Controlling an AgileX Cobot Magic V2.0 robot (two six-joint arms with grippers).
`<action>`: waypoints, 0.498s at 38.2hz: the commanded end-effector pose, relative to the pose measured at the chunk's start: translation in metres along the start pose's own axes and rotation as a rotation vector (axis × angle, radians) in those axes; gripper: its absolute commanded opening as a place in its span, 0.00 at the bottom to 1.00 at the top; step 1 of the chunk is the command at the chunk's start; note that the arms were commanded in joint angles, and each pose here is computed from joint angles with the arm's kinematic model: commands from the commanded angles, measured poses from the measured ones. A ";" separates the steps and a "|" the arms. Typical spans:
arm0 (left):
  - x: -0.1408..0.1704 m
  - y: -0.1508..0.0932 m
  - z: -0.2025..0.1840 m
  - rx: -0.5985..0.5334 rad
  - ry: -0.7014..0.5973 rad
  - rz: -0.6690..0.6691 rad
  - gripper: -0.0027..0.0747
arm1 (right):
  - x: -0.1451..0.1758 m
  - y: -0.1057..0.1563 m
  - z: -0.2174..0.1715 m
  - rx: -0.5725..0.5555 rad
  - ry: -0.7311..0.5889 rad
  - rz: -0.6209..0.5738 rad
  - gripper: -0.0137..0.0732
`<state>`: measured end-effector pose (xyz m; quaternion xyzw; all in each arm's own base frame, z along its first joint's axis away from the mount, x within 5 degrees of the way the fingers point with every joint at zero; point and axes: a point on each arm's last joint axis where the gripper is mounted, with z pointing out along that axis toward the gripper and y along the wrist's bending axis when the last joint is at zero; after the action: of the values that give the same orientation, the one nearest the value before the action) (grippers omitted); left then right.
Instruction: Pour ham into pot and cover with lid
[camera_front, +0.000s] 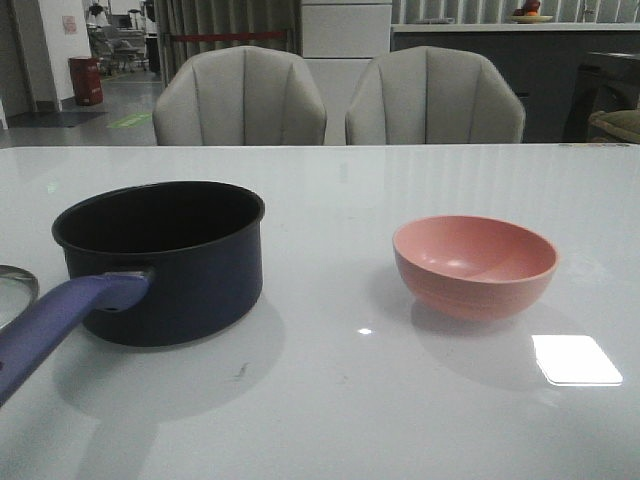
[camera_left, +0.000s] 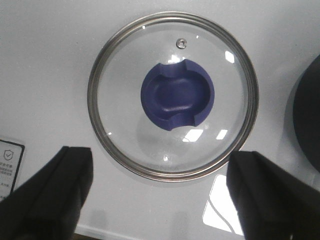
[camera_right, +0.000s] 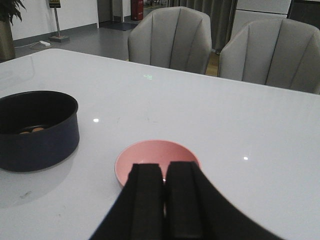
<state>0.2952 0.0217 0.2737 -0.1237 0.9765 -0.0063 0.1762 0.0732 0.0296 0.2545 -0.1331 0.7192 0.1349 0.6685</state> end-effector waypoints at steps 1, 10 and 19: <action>-0.015 -0.005 -0.007 0.019 -0.032 -0.004 0.78 | -0.016 0.000 -0.001 0.005 -0.097 -0.006 0.34; -0.031 -0.008 0.016 -0.003 0.059 0.000 0.81 | -0.016 0.000 -0.001 0.005 -0.097 -0.006 0.34; -0.040 -0.011 0.036 0.000 0.095 -0.007 0.81 | -0.016 0.000 -0.001 0.005 -0.097 -0.006 0.34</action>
<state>0.3420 0.0238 0.2353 -0.1250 0.9878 -0.0052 0.0927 0.0732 0.0296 0.2545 -0.1331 0.7192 0.1349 0.6685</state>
